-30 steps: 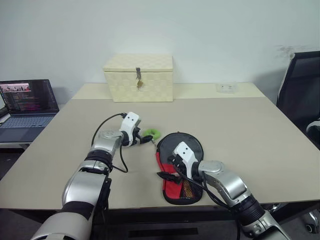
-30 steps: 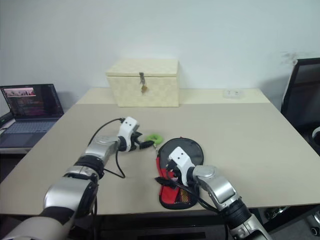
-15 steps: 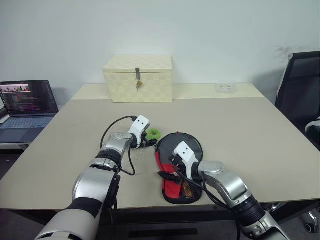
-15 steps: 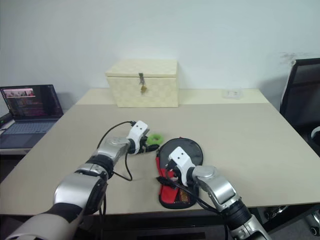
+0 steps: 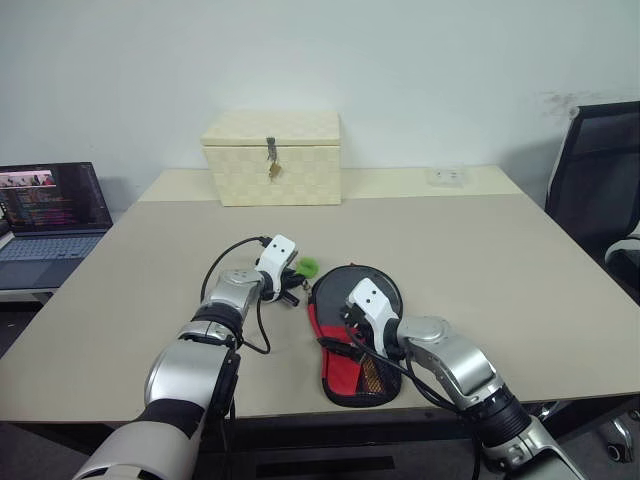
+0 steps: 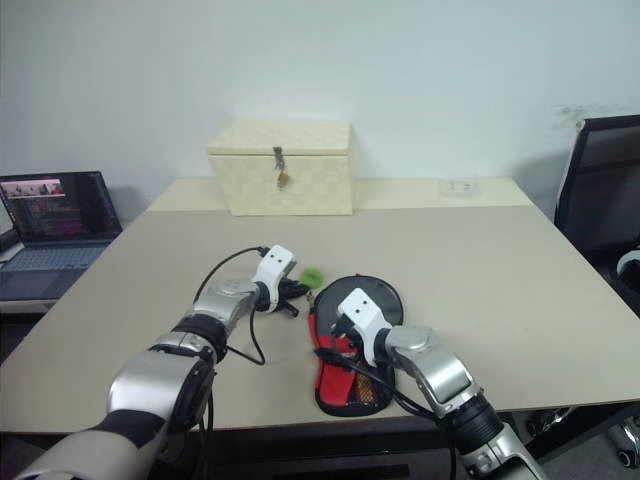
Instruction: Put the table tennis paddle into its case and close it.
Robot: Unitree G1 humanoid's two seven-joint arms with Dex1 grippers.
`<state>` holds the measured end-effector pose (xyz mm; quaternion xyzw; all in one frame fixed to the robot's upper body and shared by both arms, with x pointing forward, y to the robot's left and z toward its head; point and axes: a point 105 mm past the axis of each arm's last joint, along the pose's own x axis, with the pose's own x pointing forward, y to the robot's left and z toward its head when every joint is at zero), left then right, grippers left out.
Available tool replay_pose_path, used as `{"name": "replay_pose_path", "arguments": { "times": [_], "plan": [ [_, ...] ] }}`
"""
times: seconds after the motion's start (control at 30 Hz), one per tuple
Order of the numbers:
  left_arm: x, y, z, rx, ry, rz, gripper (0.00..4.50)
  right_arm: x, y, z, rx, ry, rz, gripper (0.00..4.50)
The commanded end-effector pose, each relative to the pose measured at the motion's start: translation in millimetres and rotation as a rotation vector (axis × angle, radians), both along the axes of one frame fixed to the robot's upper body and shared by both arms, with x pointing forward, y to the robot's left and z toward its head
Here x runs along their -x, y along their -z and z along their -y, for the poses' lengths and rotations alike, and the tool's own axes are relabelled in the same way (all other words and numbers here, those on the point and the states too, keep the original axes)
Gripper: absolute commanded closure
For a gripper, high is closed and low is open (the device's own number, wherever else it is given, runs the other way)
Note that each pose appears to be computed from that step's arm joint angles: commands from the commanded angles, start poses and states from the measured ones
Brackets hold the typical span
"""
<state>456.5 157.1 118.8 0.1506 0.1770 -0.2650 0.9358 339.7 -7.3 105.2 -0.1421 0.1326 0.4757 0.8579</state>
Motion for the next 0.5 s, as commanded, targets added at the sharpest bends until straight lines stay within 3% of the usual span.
{"name": "replay_pose_path", "arguments": {
  "times": [0.03,0.23,0.5],
  "plan": [
    [-12,-36,-16,-0.023,-0.072,0.104,4.45,1,11,3,0.039,-0.010,-0.026,0.00],
    [-23,-68,-6,-0.165,-0.085,0.215,4.45,6,41,16,0.154,-0.034,-0.084,0.00],
    [-29,-74,28,-0.388,-0.028,0.328,4.45,29,68,21,0.235,-0.094,-0.166,0.00]
  ]
}}
